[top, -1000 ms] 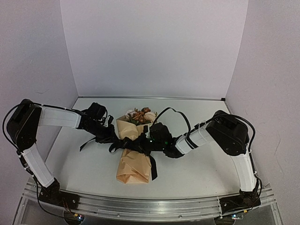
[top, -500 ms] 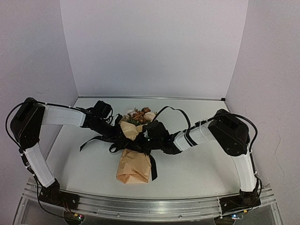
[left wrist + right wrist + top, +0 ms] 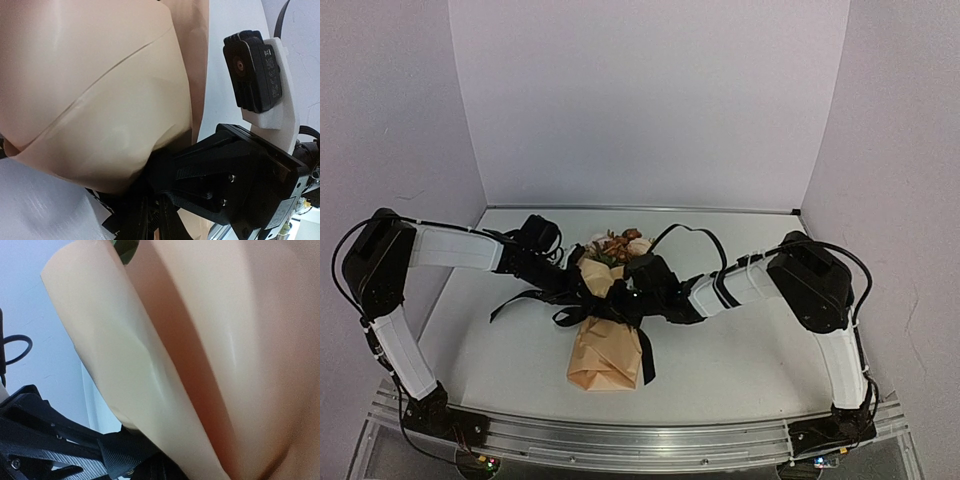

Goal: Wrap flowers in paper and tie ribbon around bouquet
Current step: Tie the half-tied ribbon around the folded bouquet.

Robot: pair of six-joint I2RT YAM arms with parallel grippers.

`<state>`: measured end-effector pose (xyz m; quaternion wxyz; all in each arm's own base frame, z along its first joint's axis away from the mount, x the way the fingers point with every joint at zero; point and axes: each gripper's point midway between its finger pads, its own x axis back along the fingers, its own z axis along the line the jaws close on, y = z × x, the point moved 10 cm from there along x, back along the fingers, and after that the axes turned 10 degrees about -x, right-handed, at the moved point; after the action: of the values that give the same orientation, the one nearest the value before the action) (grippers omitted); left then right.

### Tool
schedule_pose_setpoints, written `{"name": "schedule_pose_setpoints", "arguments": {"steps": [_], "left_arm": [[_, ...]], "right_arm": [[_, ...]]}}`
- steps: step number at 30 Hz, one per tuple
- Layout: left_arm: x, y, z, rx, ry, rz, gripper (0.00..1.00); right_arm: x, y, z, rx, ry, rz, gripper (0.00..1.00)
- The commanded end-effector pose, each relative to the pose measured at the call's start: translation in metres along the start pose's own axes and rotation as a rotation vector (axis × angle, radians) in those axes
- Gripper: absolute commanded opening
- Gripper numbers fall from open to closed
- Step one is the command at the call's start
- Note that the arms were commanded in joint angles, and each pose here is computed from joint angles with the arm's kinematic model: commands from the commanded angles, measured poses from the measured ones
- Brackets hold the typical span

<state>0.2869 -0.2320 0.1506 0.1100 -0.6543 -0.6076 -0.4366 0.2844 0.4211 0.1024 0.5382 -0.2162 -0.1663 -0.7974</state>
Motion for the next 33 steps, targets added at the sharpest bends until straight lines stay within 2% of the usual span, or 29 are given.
{"name": "schedule_pose_setpoints", "arguments": {"steps": [1, 21, 33], "left_arm": [[0.008, 0.006, -0.016, -0.072, -0.063, -0.051, 0.11], [-0.007, -0.007, -0.001, 0.003, -0.016, -0.038, 0.07], [-0.003, -0.005, -0.007, -0.013, -0.015, -0.052, 0.07]], "right_arm": [[0.006, 0.004, 0.030, 0.018, 0.060, -0.040, 0.00], [0.028, -0.004, 0.024, 0.021, 0.040, -0.050, 0.00], [0.036, -0.007, 0.028, 0.021, 0.039, -0.059, 0.18]]}}
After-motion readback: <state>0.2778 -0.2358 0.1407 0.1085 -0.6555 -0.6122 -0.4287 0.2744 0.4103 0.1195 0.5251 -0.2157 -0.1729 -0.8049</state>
